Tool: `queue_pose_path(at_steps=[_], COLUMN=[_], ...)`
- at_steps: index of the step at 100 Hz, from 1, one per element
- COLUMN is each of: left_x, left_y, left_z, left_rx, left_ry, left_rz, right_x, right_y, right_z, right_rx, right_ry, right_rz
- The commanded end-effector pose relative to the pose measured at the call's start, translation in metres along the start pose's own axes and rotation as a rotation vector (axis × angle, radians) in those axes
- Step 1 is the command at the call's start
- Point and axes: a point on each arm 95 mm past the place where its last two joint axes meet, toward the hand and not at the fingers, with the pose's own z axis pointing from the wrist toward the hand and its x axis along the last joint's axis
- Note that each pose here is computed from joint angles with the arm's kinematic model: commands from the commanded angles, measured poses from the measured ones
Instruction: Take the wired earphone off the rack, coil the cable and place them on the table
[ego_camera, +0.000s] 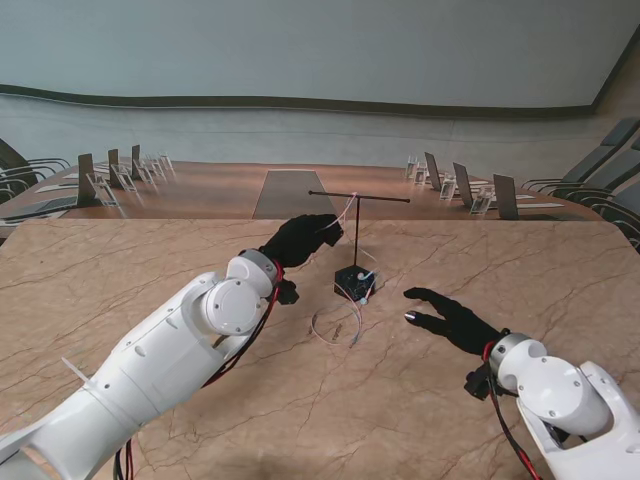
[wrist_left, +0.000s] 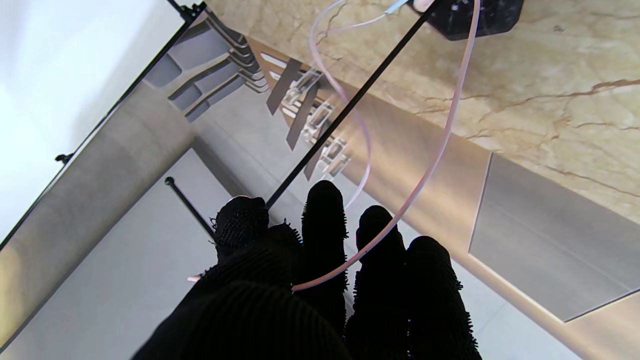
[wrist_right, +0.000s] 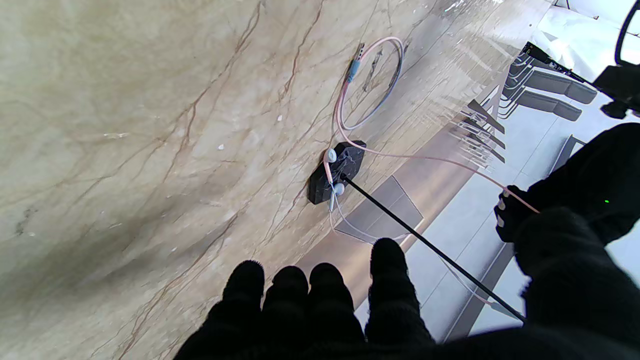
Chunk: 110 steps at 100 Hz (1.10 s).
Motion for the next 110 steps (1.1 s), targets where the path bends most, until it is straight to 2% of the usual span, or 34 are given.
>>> queue_pose_path(at_steps=[1, 53, 68, 86, 110], left_x=[0.010, 0.023, 0.024, 0.021, 0.016], left_y=[-0.003, -0.022, -0.023, -0.017, 0.003], left_z=[0.000, -0.008, -0.013, -0.025, -0.042], left_rx=[0.018, 0.113, 0.112, 0.093, 0.065], left_ry=[0.034, 0.090, 0.092, 0.073, 0.035], left_rz=[-0.012, -0.040, -0.033, -0.029, -0.057], right_x=[0.002, 0.003, 0.003, 0.003, 0.008], right_y=[-0.002, -0.004, -0.004, -0.004, -0.002], right_z=[0.000, 0.000, 0.000, -0.001, 0.000], right_rx=[0.003, 0.005, 0.004, 0.005, 0.007], right_ry=[0.007, 0.013, 0.013, 0.012, 0.032], right_rz=[-0.002, -0.008, -0.009, -0.012, -0.025])
